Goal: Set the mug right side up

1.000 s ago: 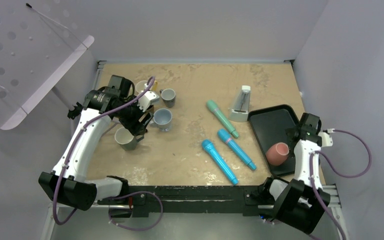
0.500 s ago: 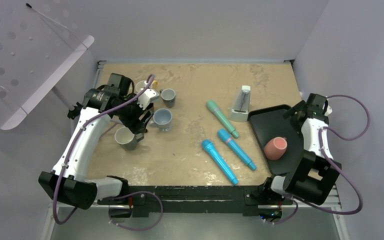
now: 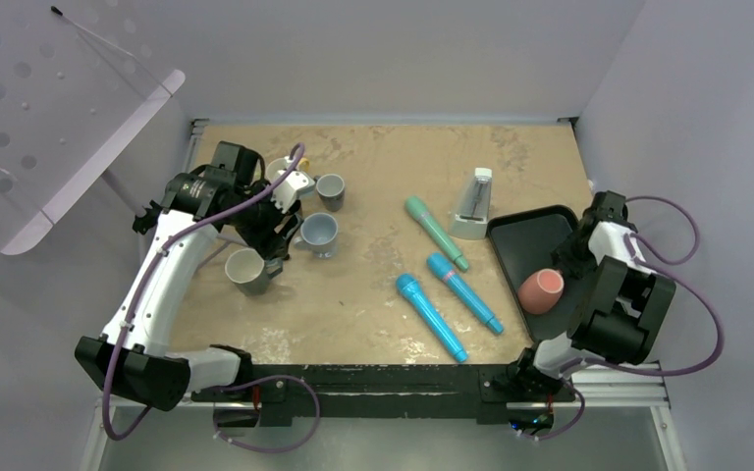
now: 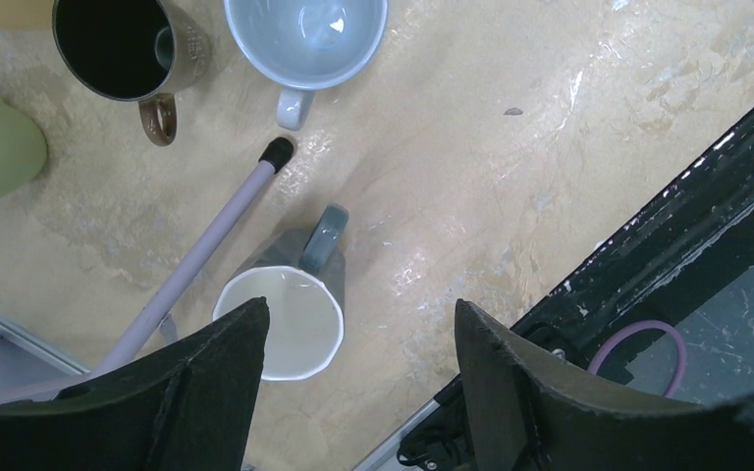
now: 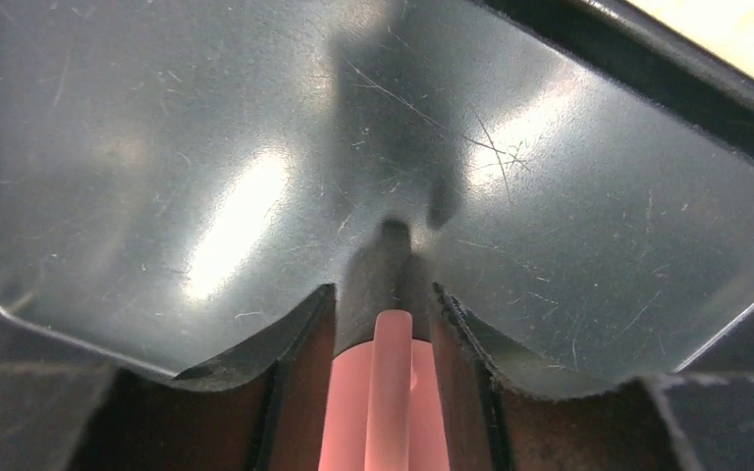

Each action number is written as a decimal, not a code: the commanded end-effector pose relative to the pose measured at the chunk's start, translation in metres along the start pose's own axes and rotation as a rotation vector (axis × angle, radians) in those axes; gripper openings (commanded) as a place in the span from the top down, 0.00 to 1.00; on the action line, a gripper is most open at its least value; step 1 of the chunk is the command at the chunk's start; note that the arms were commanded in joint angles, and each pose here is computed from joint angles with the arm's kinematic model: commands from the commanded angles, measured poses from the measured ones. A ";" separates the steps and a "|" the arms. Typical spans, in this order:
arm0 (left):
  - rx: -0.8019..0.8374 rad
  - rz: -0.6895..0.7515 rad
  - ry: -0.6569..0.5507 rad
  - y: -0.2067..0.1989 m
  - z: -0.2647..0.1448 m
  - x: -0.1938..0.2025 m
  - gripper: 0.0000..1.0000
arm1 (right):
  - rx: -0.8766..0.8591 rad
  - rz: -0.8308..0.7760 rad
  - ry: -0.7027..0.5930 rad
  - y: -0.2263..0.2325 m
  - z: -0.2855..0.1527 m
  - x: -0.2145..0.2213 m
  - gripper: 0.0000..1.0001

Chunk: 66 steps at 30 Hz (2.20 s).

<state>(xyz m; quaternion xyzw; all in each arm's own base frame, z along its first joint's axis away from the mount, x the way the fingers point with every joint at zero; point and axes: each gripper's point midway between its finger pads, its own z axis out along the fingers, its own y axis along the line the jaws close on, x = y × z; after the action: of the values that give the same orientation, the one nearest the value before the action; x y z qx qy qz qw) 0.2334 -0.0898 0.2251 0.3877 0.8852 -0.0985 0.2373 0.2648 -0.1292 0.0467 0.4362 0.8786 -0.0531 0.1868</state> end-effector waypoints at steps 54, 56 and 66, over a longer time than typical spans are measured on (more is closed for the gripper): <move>0.011 0.079 -0.077 0.000 -0.001 -0.027 0.27 | -0.018 -0.317 0.121 0.024 -0.042 -0.007 0.13; 0.016 0.083 -0.074 0.001 0.000 -0.028 0.27 | -0.055 -0.386 0.115 0.041 -0.049 -0.014 0.16; 0.020 0.084 -0.056 0.001 0.002 -0.024 0.27 | -0.168 -0.741 0.034 0.086 -0.077 -0.015 0.17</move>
<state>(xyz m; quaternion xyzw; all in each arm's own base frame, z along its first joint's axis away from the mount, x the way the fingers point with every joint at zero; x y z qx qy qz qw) 0.2457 -0.1026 0.2263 0.4112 0.8712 -0.1100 0.2446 0.3302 -0.0720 0.1218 0.1178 0.9747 -0.0532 0.1824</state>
